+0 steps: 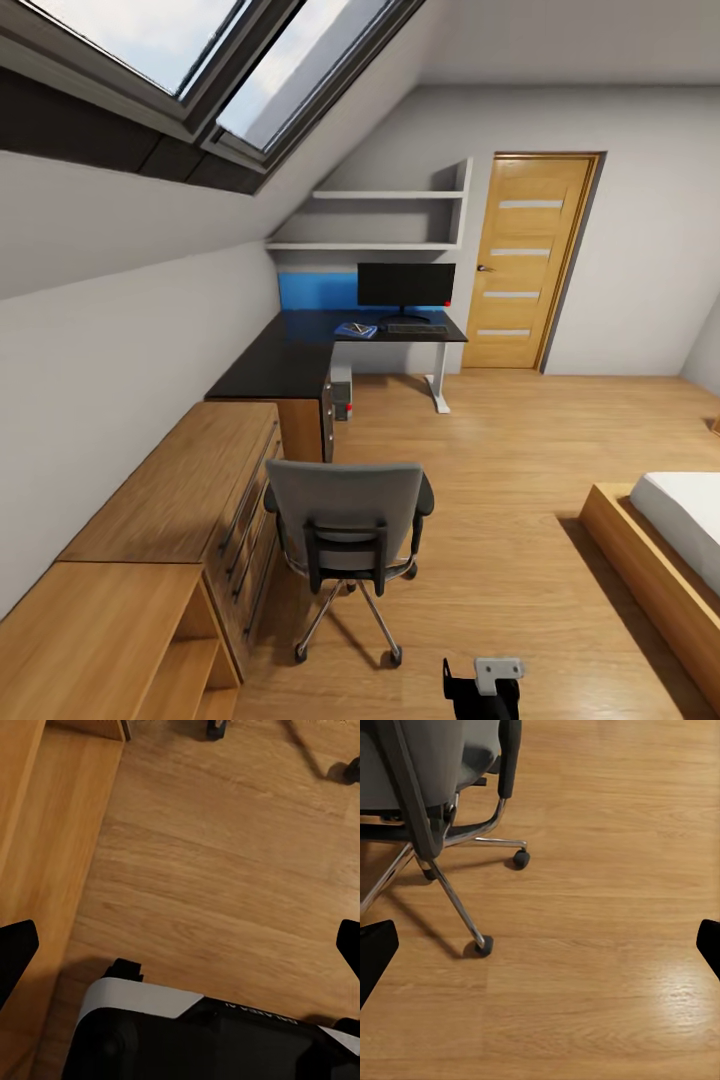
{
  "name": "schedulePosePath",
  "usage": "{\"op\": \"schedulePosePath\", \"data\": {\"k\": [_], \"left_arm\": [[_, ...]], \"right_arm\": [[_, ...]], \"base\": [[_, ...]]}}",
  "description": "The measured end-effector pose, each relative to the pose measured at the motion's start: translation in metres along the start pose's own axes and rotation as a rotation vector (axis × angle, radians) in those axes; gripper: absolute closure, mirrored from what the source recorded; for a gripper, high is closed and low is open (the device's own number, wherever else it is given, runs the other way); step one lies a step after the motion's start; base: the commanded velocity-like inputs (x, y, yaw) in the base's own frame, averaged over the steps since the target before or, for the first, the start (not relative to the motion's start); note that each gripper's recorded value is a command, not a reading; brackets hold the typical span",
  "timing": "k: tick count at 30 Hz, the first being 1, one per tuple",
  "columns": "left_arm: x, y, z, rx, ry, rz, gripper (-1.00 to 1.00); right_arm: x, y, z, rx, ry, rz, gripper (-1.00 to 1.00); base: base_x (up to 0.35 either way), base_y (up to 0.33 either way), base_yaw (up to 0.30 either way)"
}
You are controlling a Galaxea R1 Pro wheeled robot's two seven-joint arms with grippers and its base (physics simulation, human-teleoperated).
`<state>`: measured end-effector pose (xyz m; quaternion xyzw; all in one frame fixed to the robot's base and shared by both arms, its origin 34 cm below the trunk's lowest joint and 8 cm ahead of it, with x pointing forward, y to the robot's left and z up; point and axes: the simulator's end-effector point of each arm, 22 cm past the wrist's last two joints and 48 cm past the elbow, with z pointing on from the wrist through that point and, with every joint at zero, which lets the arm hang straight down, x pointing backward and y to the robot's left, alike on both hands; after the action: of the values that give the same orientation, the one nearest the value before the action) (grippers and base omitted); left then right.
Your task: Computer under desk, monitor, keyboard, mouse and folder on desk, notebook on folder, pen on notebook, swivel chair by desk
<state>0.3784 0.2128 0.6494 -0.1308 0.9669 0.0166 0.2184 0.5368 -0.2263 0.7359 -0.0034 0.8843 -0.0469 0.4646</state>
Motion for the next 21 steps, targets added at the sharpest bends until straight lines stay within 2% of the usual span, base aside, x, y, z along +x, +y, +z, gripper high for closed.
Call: {"op": "schedulePosePath", "data": {"k": [21], "left_arm": [[-0.006, 0.002, 0.02, -0.009, -0.024, -0.012, -1.0]], "right_arm": [[0.01, 0.0, 0.016, 0.004, -0.003, 0.002, -1.0]], "base": [[0.0, 0.0, -0.011]]}}
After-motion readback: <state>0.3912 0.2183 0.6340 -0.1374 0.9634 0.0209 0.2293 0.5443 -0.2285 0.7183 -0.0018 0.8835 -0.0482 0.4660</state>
